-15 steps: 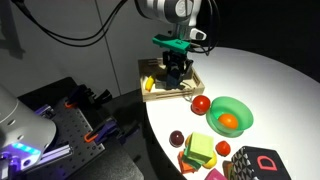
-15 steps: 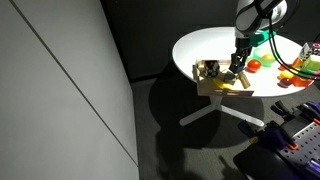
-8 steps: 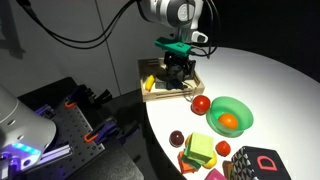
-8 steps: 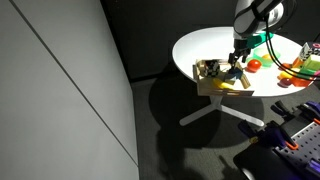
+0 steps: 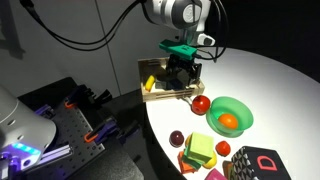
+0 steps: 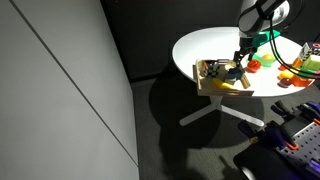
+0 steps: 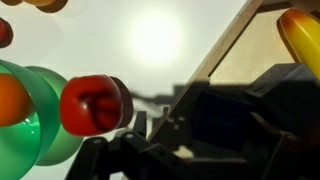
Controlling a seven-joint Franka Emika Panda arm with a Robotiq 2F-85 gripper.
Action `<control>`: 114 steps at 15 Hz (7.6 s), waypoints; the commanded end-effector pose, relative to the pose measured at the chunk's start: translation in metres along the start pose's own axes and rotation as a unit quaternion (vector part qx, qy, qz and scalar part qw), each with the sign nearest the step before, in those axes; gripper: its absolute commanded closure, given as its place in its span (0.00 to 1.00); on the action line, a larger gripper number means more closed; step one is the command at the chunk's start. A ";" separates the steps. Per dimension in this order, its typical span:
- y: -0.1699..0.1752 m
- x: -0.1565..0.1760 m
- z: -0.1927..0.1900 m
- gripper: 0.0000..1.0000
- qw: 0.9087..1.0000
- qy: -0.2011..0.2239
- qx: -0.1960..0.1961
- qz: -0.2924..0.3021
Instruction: Put the grey, blue and yellow blocks in the box.
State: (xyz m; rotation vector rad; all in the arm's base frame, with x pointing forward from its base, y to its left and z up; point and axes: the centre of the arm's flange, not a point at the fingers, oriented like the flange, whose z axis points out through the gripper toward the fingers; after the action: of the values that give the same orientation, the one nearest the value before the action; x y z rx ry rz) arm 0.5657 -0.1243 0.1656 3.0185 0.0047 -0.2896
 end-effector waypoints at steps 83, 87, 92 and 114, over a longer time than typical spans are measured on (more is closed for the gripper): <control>0.092 -0.084 -0.056 0.70 0.998 -0.010 0.003 -0.056; 0.059 -0.067 -0.062 0.70 0.999 0.019 0.004 -0.045; 0.014 -0.049 -0.061 0.70 0.998 0.038 -0.002 -0.041; -0.056 -0.041 -0.037 0.70 0.997 -0.005 -0.021 -0.075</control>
State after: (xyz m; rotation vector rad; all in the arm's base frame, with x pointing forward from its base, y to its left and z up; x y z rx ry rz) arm 0.5312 -0.0664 0.2066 3.0173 0.2480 -0.3038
